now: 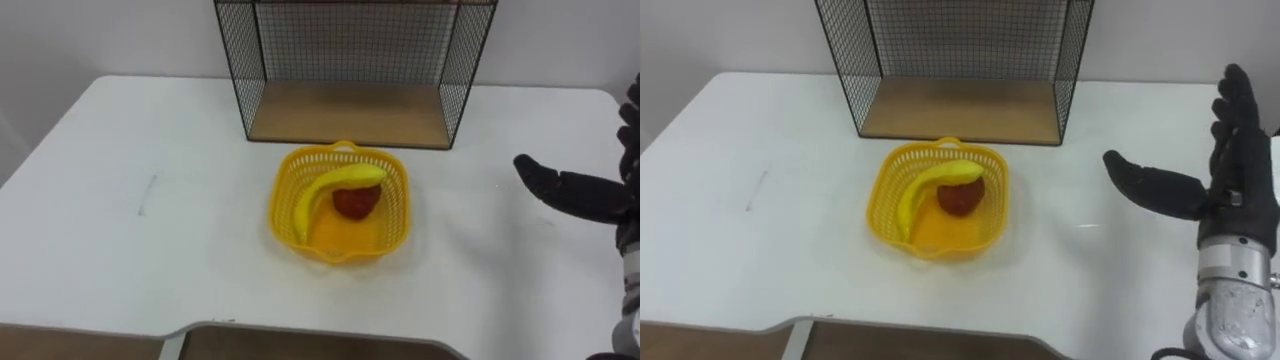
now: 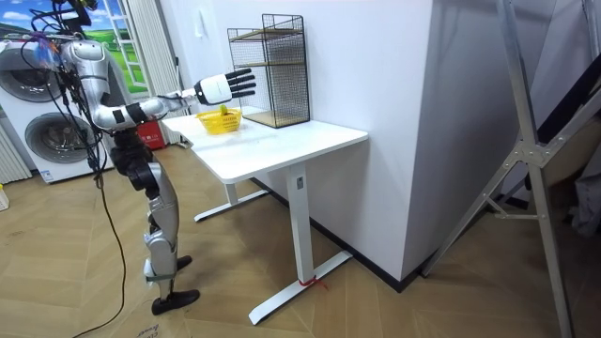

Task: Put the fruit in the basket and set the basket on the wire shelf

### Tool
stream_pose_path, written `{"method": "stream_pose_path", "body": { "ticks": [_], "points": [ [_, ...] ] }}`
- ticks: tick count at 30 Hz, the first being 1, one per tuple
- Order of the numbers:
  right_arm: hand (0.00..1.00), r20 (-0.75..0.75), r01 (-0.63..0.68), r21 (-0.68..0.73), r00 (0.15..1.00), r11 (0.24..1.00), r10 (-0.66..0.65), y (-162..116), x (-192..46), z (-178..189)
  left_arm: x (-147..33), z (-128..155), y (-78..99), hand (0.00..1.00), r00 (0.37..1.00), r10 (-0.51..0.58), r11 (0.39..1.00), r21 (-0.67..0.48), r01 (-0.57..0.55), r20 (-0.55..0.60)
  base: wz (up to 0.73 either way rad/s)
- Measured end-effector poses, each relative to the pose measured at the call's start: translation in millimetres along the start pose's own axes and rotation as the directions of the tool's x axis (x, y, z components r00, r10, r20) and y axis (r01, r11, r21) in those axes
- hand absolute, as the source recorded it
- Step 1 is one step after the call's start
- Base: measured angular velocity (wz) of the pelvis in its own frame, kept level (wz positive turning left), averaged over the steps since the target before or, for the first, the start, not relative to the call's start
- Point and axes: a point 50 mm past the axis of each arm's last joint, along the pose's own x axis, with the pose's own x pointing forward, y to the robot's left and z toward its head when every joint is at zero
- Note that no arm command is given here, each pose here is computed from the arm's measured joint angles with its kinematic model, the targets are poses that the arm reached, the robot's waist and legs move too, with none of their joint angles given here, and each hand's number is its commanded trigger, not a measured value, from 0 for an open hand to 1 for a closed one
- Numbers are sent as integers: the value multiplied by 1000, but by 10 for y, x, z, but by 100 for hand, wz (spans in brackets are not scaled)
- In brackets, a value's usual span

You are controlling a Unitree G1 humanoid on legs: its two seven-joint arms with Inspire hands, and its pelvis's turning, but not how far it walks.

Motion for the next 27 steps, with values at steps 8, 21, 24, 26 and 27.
{"method": "stream_pose_path", "body": {
  "ticks": [8,21,24,26,27],
  "points": [
    [0,-38,-53,128,998,990,58,157,-65,-169,-296,388,-320,0,971,-228,946,-222,238,69,3],
    [0,-173,-242,514,911,823,375,721,-295,-585,-1298,428,-909,0,417,-907,315,-554,771,64,-1],
    [0,-150,-287,570,885,770,441,846,-337,-571,-1543,403,-959,0,244,-965,152,-549,822,98,-4],
    [0,-127,-309,610,871,730,474,901,-355,-556,-1666,372,-986,0,145,-984,66,-540,839,105,-11],
    [0,-121,-310,618,870,722,478,904,-354,-552,-1685,366,-988,0,126,-986,49,-537,842,108,-12]
  ]
}}
